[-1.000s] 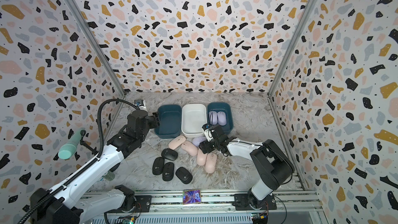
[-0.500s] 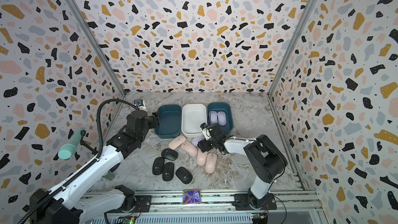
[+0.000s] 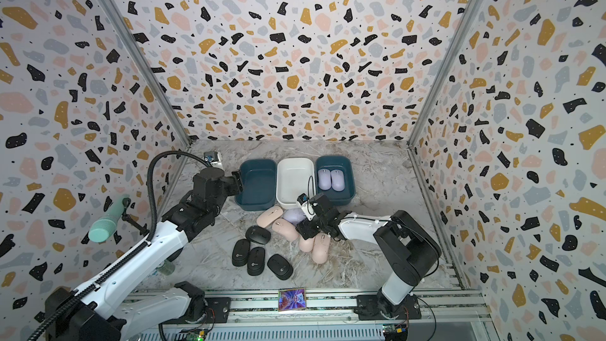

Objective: Place the mice by color into the storage box
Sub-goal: Pick up the mouse from the center of the board, then place the mouse in the storage box.

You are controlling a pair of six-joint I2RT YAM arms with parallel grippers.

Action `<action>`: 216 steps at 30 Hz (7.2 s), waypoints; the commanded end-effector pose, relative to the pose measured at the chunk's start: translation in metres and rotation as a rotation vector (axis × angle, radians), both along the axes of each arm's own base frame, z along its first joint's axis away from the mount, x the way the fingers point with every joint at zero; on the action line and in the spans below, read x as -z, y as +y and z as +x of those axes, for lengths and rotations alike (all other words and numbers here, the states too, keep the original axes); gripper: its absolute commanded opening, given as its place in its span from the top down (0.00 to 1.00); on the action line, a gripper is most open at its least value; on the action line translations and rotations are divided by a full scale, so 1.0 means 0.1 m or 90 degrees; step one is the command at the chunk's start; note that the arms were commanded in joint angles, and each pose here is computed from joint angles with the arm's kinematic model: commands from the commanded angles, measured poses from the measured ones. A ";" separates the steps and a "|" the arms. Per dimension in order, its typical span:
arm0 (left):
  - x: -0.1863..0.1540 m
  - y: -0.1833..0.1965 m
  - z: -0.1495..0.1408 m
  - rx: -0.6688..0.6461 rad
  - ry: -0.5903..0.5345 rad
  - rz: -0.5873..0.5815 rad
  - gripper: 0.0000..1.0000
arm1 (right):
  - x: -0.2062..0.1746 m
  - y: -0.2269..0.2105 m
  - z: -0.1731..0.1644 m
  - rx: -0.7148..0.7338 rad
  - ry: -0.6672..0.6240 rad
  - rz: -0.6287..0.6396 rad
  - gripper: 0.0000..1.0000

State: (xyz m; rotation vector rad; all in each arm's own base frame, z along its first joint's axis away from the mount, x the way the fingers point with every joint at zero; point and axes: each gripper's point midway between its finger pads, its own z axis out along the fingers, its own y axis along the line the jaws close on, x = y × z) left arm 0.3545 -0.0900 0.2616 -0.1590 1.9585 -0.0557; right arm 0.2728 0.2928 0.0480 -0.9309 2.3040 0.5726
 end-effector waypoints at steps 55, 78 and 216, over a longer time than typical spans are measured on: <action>-0.02 0.03 -0.06 -0.003 -0.013 0.003 0.27 | -0.01 0.22 0.26 -0.026 -0.022 -0.029 0.45; -0.06 0.04 -0.10 -0.002 -0.019 -0.012 0.27 | -0.30 0.11 0.03 -0.017 -0.011 0.016 0.46; -0.07 -0.17 0.05 0.044 -0.046 -0.040 0.27 | -0.41 -1.00 -1.00 0.417 0.140 -0.057 0.19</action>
